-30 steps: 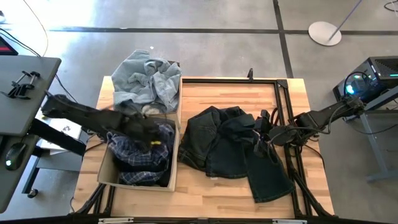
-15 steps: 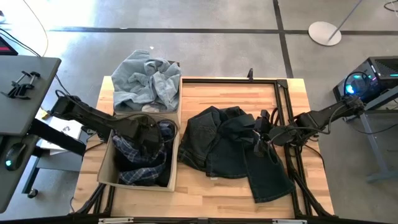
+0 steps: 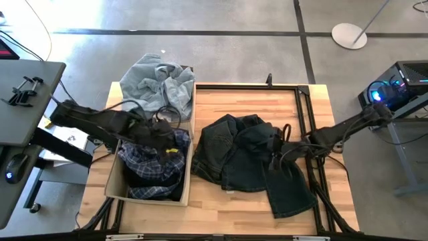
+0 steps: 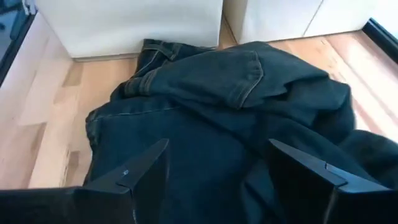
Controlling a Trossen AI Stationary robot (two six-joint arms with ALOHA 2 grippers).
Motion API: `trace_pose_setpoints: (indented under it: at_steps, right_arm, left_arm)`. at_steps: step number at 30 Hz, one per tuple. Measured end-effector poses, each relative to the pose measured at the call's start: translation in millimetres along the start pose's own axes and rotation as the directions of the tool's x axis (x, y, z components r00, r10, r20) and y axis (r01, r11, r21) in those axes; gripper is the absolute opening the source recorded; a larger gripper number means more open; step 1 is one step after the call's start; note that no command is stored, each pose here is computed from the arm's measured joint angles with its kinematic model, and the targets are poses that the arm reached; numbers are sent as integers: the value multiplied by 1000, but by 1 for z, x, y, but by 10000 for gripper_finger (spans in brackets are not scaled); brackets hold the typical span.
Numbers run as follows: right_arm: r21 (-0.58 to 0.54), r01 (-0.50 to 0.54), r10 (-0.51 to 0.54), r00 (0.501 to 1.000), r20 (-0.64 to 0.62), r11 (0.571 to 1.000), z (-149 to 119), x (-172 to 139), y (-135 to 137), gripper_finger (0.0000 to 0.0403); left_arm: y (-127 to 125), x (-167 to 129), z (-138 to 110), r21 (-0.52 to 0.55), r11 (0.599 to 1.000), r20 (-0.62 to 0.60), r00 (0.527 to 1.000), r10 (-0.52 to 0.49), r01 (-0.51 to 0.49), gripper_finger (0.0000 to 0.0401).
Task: Sort clothes
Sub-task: Put the checkered shirt into the bottom brown laundry organizer, then put the black pants into the bottom brown laundry organizer
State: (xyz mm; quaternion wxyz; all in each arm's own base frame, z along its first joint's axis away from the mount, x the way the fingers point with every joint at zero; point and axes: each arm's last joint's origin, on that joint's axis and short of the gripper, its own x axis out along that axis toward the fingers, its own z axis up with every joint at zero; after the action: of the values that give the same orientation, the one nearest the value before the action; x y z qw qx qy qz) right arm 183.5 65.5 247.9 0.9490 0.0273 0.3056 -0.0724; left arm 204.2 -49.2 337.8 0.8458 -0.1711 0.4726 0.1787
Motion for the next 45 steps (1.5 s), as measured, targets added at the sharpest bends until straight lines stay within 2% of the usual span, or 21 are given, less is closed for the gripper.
trace_pose_setpoints:
  at_steps: [4, 8, 13, 18, 20, 24, 28, 30, 32, 34, 39, 41, 45]
  right_arm:
    - [19, -19, 17, 995, 94, 1000, -21, 19, -2, 250]
    - [50, -41, 29, 973, 229, 998, -35, 31, -8, 250]
    - [121, 17, -51, 956, 289, 993, -41, 40, -22, 252]
    - [133, -4, -35, 957, 288, 991, -30, 42, -34, 280]
    - [132, 22, -56, 964, 261, 991, -20, 42, -40, 297]
    - [189, 151, -166, 984, 65, 970, 1, 33, -59, 324]
    - [271, 281, -250, 957, -146, 921, 16, 12, -76, 330]
    - [300, 295, -230, 945, -235, 907, 17, 4, -80, 330]
    - [330, 274, -165, 932, -323, 903, 10, 2, -82, 330]
    - [379, 281, -123, 913, -390, 882, -2, 5, -83, 330]
    - [501, 400, -108, 851, -514, 768, -52, 23, -89, 330]
    - [560, 367, -50, 865, -499, 743, -71, 33, -89, 330]
    - [712, 133, 105, 954, -280, 689, -96, 56, -89, 330]
  left_arm:
    - [-10, -17, 14, 61, 998, 168, 985, -39, 29, 115]
    - [-27, -23, 29, 208, 977, 380, 916, -126, 48, 115]
    - [-40, -8, 46, 296, 954, 470, 863, -185, 43, 115]
    - [-45, 26, 69, 369, 929, 459, 865, -205, 24, 115]
    - [-43, 43, 81, 397, 917, 444, 870, -216, 25, 115]
    - [-39, 79, 106, 424, 906, 428, 880, -207, 7, 115]
    - [-41, 113, 128, 448, 893, 451, 875, -179, -48, 115]
    - [-44, 130, 135, 480, 874, 439, 883, -164, -76, 115]
    - [-45, 148, 140, 508, 856, 417, 897, -145, -98, 115]
    - [-47, 165, 143, 513, 853, 392, 911, -129, -100, 115]
    - [-54, 206, 140, 555, 830, 304, 942, -142, -54, 115]
    - [-54, 222, 135, 581, 813, 259, 955, -142, -37, 115]
    - [-48, 254, 127, 590, 807, 177, 978, -107, -19, 115]
